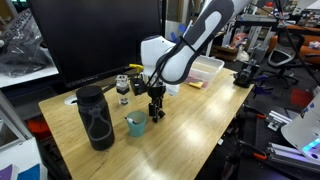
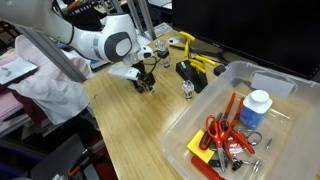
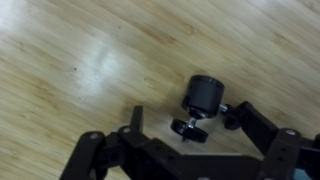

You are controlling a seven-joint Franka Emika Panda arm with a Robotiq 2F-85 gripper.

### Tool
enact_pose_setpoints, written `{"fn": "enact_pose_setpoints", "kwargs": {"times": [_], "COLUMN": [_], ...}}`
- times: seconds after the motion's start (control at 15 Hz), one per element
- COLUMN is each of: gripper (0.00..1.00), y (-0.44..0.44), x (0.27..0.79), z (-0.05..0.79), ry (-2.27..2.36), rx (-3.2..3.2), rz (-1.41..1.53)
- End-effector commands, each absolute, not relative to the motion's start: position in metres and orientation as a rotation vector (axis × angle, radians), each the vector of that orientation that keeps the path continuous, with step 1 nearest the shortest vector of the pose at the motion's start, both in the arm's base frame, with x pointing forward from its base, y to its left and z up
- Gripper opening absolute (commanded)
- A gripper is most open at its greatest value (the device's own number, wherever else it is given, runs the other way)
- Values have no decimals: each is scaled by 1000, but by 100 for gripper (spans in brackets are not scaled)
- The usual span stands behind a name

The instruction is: Put the black object on the table in the storage bin

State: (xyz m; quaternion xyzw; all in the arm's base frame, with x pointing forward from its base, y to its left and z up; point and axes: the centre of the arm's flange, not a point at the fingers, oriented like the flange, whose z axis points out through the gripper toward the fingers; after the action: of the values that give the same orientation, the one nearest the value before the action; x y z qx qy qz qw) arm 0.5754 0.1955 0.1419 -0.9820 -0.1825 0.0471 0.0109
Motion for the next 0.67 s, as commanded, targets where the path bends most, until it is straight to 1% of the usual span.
{"fn": "enact_pose_setpoints", "kwargs": {"times": [0.0,0.27,0.6], "gripper": [100,100,100], "y": [191,189,187], "x": [584,580,575], "z": [139,136,146], "ry": [-532,-520,-466], "rx": [-3056,-3040,-3006], "rz": [127,134,73]}}
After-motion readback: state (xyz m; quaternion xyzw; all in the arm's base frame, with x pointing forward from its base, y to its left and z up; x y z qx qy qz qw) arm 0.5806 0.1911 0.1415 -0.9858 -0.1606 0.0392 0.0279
